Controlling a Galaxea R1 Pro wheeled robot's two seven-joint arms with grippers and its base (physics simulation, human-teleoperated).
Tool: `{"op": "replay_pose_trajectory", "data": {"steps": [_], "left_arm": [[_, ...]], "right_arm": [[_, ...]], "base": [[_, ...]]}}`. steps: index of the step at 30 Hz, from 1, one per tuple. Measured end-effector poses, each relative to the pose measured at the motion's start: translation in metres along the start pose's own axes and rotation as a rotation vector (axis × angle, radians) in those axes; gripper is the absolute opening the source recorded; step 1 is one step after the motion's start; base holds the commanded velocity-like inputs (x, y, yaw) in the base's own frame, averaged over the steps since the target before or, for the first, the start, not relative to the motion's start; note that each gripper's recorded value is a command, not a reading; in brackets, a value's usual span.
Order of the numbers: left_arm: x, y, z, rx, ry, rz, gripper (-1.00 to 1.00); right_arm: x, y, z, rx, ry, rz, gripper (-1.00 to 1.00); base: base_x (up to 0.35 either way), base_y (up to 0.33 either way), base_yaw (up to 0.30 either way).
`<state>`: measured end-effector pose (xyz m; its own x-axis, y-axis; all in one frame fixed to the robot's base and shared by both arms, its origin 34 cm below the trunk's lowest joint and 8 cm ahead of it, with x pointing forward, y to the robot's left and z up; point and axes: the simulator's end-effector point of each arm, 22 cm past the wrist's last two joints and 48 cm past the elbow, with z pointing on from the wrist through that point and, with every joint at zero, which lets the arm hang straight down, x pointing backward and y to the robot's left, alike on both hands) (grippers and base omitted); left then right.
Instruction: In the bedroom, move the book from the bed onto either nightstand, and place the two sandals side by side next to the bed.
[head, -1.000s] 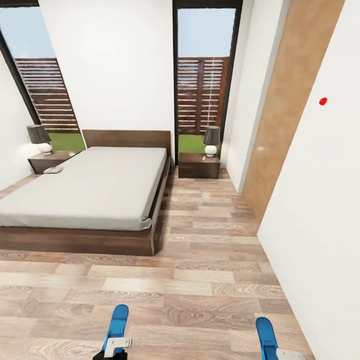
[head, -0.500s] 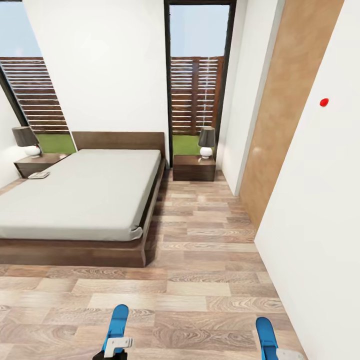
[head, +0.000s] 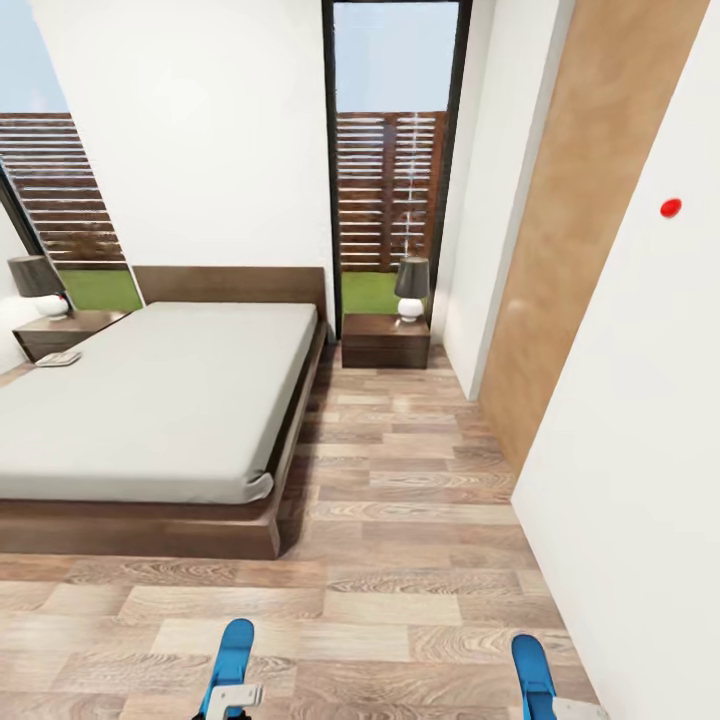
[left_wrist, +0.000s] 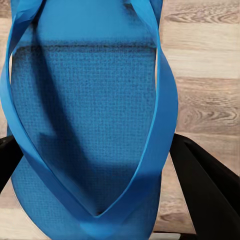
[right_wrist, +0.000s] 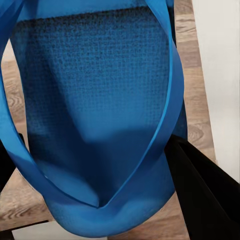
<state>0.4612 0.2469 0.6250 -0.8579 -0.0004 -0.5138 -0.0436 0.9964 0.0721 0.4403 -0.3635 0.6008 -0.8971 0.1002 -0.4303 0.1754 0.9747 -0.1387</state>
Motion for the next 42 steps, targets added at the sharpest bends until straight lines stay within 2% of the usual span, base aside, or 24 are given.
{"op": "replay_pose_trajectory", "data": {"steps": [18,27,39,42], "left_arm": [[0.003,-0.001,0.000,0.000,0.006,0.001,-1.00],[0.003,-0.001,0.000,0.000,0.006,0.001,-1.00],[0.003,-0.001,0.000,0.000,0.007,0.000,-1.00],[0.011,0.002,0.000,-0.006,0.023,0.001,-1.00]], "right_arm": [[0.000,0.001,0.000,-0.002,0.000,0.000,-1.00],[0.000,0.001,0.000,-0.002,0.000,-0.001,-1.00],[0.000,0.001,0.000,-0.002,0.000,-0.001,-1.00],[0.000,0.001,0.000,-0.002,0.000,-0.001,-1.00]], "base": [[0.305,-0.107,-0.001],[0.303,-0.023,-0.130],[0.303,-0.001,-0.026],[0.301,0.000,-0.002]]}}
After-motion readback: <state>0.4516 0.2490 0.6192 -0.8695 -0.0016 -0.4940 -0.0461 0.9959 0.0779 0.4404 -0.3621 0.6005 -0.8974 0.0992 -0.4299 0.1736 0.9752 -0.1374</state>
